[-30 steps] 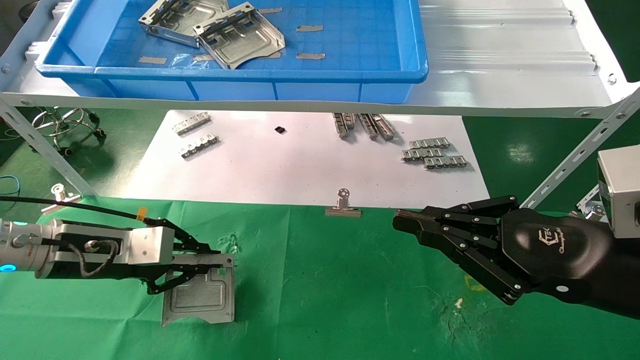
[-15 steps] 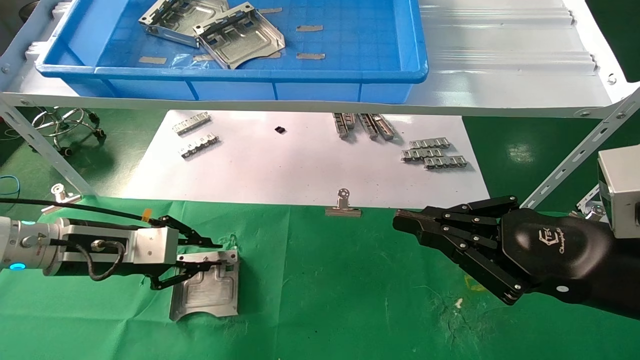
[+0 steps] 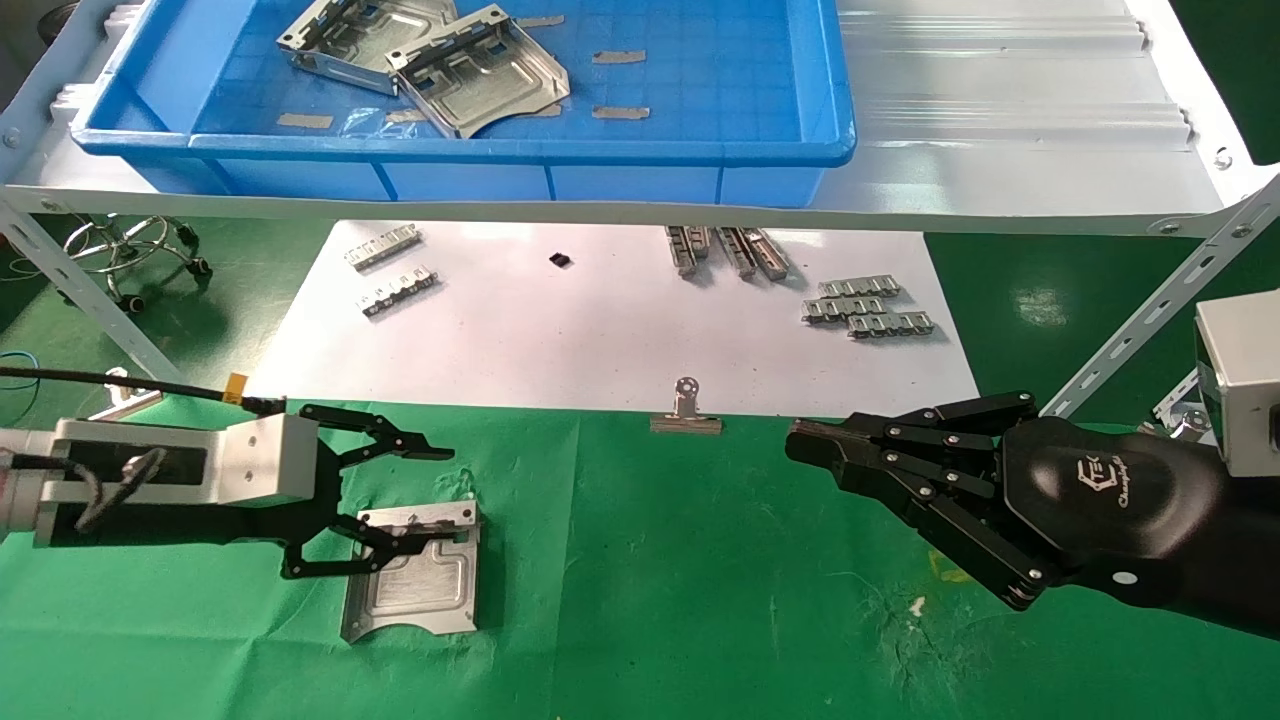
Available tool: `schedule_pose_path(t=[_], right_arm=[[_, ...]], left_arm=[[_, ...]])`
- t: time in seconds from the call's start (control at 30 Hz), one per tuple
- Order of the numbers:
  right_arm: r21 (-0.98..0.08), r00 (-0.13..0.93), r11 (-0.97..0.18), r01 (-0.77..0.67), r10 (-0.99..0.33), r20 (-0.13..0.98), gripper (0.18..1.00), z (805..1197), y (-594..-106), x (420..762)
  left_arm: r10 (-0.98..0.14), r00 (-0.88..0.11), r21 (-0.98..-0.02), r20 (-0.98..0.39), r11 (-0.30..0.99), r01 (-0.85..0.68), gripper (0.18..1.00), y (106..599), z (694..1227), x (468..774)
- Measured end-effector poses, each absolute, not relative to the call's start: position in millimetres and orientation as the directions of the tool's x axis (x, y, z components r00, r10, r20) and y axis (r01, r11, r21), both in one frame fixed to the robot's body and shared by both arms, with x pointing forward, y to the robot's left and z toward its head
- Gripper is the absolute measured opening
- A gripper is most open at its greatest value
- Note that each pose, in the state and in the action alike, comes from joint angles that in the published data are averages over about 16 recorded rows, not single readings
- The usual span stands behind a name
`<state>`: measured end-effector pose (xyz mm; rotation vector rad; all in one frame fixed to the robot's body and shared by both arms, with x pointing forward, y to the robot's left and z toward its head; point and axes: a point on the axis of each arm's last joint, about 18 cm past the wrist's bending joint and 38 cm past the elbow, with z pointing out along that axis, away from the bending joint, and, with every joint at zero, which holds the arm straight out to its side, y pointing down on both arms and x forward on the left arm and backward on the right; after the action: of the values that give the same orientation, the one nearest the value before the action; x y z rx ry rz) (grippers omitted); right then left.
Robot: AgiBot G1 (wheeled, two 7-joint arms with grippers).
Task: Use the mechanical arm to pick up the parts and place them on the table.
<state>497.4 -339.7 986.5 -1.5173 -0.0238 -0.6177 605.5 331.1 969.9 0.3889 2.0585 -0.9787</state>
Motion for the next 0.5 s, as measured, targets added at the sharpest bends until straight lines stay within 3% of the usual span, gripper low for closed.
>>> schedule_pose_path(t=[0.5], right_arm=[[-0.918,0.848,-0.067,0.391,-0.362,0.387,0.249,986,-340,497]], left_arm=[[-0.117,-0.702,-0.65,-0.703,0.505,0.568,0.84,314,977,574]])
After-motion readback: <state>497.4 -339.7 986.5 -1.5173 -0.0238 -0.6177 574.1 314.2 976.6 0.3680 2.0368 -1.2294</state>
